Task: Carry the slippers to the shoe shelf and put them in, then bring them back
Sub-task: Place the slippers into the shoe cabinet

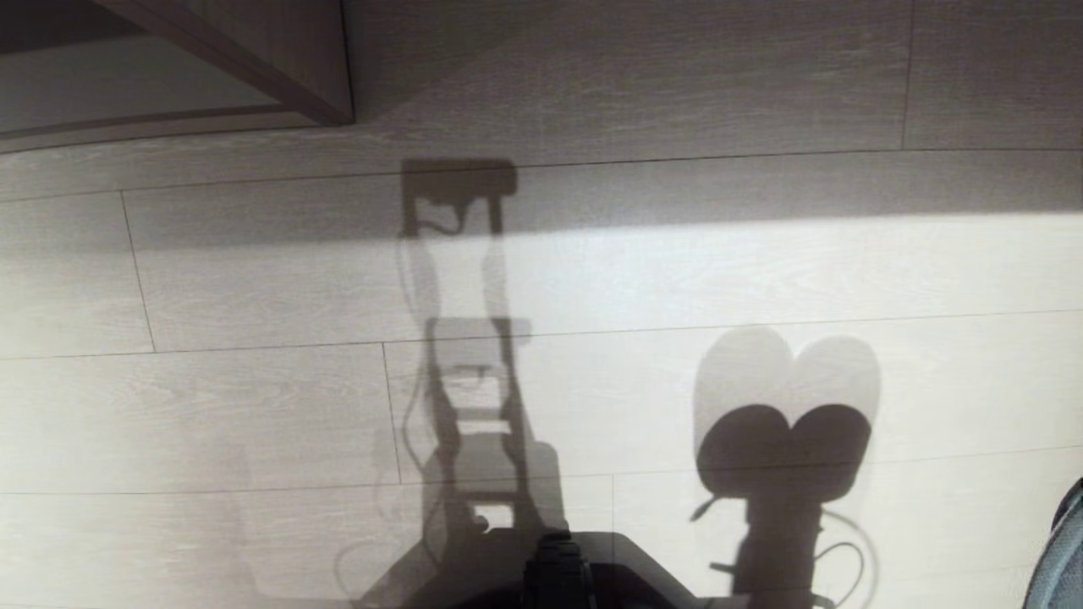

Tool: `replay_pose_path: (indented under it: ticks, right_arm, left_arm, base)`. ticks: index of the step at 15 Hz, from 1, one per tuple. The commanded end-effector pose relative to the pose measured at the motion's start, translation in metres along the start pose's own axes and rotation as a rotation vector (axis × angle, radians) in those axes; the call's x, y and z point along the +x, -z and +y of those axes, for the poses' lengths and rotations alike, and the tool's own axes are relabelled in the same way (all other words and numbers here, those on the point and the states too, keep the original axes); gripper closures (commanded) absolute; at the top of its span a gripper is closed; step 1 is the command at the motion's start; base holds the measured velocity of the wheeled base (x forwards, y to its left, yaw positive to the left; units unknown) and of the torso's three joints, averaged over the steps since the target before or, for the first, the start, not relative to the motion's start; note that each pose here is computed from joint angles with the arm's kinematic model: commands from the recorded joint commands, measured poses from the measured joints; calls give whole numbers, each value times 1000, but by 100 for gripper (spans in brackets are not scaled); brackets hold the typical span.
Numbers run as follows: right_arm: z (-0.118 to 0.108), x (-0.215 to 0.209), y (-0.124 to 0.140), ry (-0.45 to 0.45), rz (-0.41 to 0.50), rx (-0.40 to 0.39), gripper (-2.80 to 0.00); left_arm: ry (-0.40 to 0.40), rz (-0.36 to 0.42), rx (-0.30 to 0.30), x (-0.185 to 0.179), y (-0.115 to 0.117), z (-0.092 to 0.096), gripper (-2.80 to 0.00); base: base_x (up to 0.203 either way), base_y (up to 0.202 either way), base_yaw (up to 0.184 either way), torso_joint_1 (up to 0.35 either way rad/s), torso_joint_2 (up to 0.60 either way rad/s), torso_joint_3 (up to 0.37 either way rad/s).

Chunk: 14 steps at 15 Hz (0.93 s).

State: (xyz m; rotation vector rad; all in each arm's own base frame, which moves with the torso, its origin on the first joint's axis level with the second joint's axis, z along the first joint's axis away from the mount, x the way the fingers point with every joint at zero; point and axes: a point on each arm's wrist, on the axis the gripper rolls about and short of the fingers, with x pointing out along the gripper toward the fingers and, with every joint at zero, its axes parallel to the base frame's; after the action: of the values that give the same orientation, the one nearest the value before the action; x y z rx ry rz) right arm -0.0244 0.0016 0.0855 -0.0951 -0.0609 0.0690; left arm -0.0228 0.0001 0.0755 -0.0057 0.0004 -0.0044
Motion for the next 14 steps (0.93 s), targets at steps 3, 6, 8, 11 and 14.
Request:
replay_pose_path:
  ticks: [3,6,8,11,14]
  right_arm:
    - [-1,1,11,62,63,2,0]
    - [-1,1,11,65,63,15,0]
    - [-1,1,11,69,64,25,0]
    - [-1,1,11,69,63,37,0]
    - [-1,1,11,69,63,40,0]
  left_arm:
    - [-1,1,-1,0,0,0,0]
    - [-1,3,-5,0,0,0,0]
    - [-1,3,-5,0,0,0,0]
    - [-1,3,-5,0,0,0,0]
    - [-1,1,-7,0,0,0,0]
  base:
    - [0,0,0,0,0,0]
    - [0,0,0,-2,1,10]
    - [0,0,0,2,2,148]
    - [0,0,0,3,5,195]
    - [0,0,0,2,2,207]
